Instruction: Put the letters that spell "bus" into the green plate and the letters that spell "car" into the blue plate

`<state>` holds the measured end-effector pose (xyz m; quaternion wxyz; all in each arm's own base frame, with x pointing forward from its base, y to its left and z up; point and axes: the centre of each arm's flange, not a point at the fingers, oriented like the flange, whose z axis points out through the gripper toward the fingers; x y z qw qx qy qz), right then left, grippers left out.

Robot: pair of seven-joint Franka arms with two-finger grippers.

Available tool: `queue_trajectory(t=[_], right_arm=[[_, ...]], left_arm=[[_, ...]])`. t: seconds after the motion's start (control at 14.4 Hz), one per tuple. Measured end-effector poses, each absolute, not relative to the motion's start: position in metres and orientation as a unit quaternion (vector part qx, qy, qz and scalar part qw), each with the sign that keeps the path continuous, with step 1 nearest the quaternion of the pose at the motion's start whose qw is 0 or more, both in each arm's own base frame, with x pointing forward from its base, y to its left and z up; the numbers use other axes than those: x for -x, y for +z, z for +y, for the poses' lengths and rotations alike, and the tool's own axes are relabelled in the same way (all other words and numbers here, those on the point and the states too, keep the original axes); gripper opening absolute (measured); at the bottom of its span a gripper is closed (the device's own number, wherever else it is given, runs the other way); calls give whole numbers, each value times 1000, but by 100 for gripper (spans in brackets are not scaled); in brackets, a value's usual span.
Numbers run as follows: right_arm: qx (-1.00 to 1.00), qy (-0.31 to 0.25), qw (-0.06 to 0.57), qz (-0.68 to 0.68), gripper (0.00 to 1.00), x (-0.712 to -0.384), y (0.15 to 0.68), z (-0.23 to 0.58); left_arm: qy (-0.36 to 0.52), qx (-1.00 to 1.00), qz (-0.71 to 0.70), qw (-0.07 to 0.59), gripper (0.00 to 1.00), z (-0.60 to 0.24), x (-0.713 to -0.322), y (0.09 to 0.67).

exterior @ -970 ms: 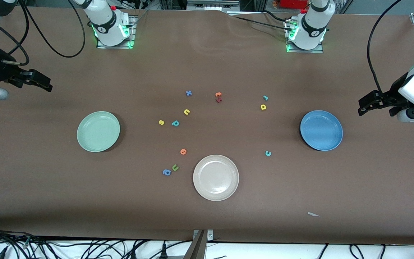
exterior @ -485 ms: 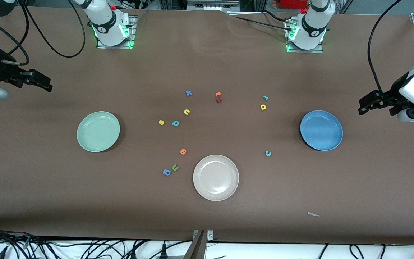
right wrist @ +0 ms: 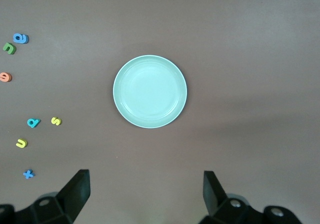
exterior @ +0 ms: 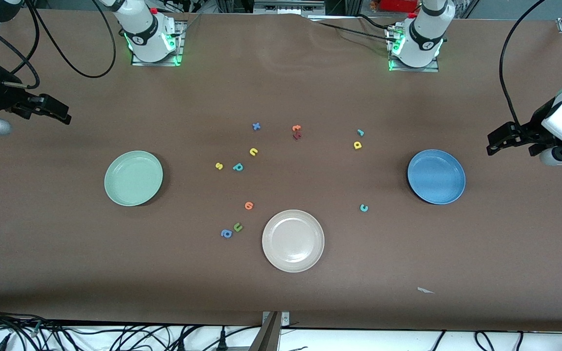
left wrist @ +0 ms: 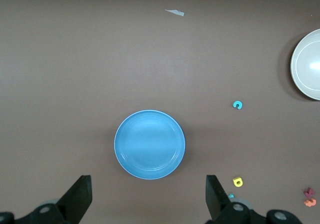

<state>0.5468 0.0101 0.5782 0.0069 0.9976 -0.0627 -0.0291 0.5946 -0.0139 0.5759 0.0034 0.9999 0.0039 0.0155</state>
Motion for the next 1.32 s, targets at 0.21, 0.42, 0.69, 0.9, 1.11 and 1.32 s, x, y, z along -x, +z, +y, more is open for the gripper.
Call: queue_trajectory(t=[0.21, 0.42, 0.69, 0.9, 1.11, 1.32], right_arm=[[-998, -29, 7, -63, 100, -547, 578, 10], [-998, -30, 7, -63, 100, -547, 578, 10], [-997, -43, 8, -61, 100, -544, 576, 11], [-996, -77, 12, -48, 100, -539, 566, 26], [-994, -110, 18, -23, 100, -544, 538, 55], [-993, -114, 27, -23, 100, -558, 502, 102]], left_arm=[[15, -1000, 4, 3, 100, -14, -595, 576], [14, -1000, 4, 3, 100, -14, -595, 575], [7, -1000, 3, 6, 100, -20, -597, 567], [-9, -999, 43, 30, 100, -35, -602, 551], [-16, -997, 74, 32, 100, -73, -615, 522], [-22, -994, 104, 29, 100, -120, -631, 473]])
